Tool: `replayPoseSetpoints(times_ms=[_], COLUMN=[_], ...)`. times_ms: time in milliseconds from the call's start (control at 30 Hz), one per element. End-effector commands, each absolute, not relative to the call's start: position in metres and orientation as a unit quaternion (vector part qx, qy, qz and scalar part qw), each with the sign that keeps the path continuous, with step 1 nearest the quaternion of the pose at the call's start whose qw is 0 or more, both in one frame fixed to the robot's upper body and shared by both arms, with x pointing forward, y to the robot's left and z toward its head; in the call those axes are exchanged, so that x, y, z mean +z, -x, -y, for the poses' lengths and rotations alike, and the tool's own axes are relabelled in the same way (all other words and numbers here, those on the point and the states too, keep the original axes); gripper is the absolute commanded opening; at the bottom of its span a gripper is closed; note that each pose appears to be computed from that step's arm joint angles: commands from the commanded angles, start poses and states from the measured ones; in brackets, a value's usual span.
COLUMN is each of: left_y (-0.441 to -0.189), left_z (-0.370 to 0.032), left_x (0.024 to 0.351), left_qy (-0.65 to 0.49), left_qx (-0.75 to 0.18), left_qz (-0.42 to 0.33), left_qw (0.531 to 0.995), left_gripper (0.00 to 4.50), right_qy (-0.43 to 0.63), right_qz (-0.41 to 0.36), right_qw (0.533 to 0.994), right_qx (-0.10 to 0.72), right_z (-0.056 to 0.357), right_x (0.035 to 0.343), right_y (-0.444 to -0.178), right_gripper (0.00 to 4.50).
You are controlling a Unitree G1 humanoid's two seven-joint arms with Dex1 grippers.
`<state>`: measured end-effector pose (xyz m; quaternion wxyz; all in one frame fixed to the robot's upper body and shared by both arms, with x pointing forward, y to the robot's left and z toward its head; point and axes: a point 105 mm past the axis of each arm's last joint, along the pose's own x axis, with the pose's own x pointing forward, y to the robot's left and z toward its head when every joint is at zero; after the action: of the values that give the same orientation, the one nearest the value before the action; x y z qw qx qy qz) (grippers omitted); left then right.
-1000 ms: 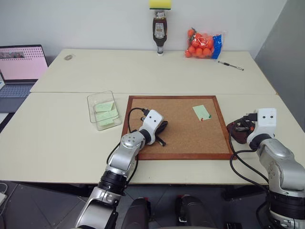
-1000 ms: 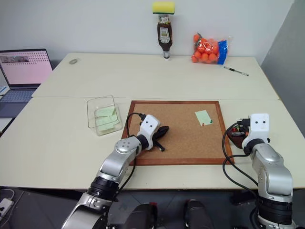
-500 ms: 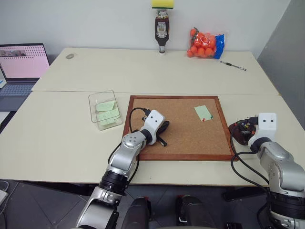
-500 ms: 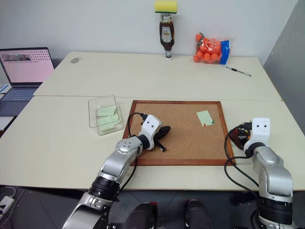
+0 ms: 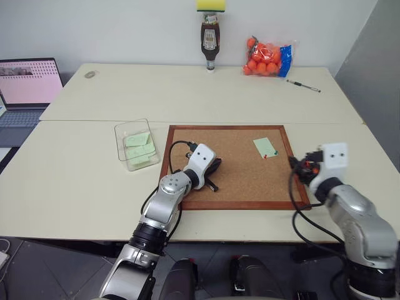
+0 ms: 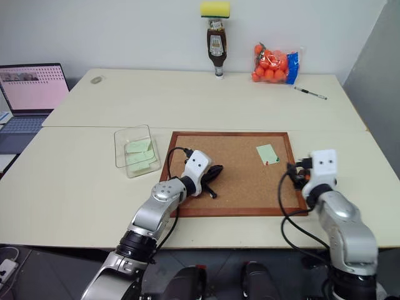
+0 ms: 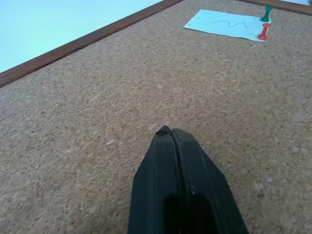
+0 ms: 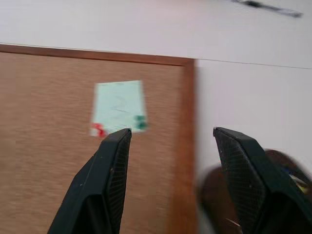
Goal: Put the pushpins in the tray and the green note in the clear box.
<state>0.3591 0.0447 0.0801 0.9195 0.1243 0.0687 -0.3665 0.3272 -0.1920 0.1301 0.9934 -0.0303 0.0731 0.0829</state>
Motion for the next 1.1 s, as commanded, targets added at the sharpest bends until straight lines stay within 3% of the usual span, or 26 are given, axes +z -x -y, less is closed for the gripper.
replayPoseSetpoints(times_ms=[33,267,767,900,1100], left_y=[-0.356,-0.355,-0.354,-0.354,-0.354], left_z=[-0.039,-0.042,-0.045,-0.045,-0.044], left_x=[0.072,0.072,0.071,0.071,0.071], left_qy=[-0.129,-0.131,-0.134,-0.134,-0.134], left_qx=[-0.38,-0.38,-0.375,-0.375,-0.375], left_qz=[-0.084,-0.086,-0.088,-0.087,-0.088], left_qw=[0.912,0.912,0.913,0.913,0.913], left_gripper=[0.0,0.0,0.0,0.0,0.0], right_qy=[0.04,0.043,0.046,0.046,0.045], right_qz=[-0.044,-0.048,-0.068,-0.071,-0.072], right_qw=[0.996,0.996,0.994,0.994,0.994], right_qx=[0.071,0.064,0.07,0.067,0.069], right_z=[0.19,0.19,0.185,0.185,0.184], right_x=[0.139,0.129,0.114,0.112,0.111], right_y=[-0.348,-0.369,-0.379,-0.38,-0.379], right_gripper=[2.85,2.85,2.85,2.27,0.96])
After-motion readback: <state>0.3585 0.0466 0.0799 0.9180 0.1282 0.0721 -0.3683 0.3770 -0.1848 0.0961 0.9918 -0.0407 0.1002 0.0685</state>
